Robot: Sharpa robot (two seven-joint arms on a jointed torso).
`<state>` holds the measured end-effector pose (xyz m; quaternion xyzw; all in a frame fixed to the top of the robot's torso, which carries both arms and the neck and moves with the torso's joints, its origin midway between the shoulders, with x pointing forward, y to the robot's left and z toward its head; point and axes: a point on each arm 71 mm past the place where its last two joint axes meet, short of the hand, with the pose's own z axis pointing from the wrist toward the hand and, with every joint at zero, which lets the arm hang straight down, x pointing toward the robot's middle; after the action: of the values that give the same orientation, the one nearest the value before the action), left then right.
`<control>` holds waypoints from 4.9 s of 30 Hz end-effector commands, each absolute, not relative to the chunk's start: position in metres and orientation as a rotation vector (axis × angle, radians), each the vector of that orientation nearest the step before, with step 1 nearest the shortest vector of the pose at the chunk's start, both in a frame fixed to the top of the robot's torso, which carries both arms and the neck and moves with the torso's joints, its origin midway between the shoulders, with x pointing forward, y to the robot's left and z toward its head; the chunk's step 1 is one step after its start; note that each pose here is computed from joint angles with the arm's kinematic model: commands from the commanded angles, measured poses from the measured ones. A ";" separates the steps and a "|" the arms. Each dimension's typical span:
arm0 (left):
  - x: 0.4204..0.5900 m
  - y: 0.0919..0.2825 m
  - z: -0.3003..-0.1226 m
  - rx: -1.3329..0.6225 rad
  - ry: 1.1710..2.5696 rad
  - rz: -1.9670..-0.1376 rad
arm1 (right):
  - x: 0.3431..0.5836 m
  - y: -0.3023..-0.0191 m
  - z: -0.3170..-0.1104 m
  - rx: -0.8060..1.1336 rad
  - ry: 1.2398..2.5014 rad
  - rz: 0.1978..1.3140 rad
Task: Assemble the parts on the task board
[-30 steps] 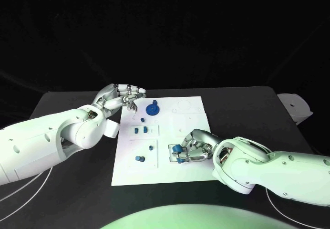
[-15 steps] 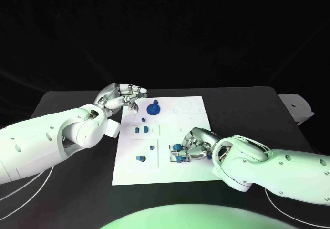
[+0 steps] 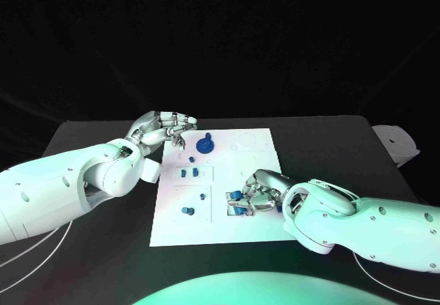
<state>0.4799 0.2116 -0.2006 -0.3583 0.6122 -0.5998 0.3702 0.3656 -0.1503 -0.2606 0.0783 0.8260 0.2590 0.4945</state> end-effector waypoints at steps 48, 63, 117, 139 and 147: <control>0.479 0.211 -0.200 -0.921 1.573 -1.549 | 0.357 -0.152 -0.254 0.050 1.960 0.642; 0.479 0.212 -0.200 -0.922 1.573 -1.546 | 0.358 -0.150 -0.256 0.030 1.970 0.629; 0.478 0.214 -0.199 -0.917 1.574 -1.554 | 0.353 -0.249 -0.260 0.090 1.976 0.389; 0.478 0.215 -0.199 -0.918 1.576 -1.552 | 0.357 -0.236 -0.271 0.044 1.981 0.373; 0.477 0.215 -0.199 -0.918 1.577 -1.552 | 0.358 -0.234 -0.275 -0.006 1.979 0.335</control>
<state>0.4783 0.2174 -0.2004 -0.3608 0.6140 -0.5962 0.3706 0.3610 -0.2316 -0.2673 0.0204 0.8206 0.1678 0.5459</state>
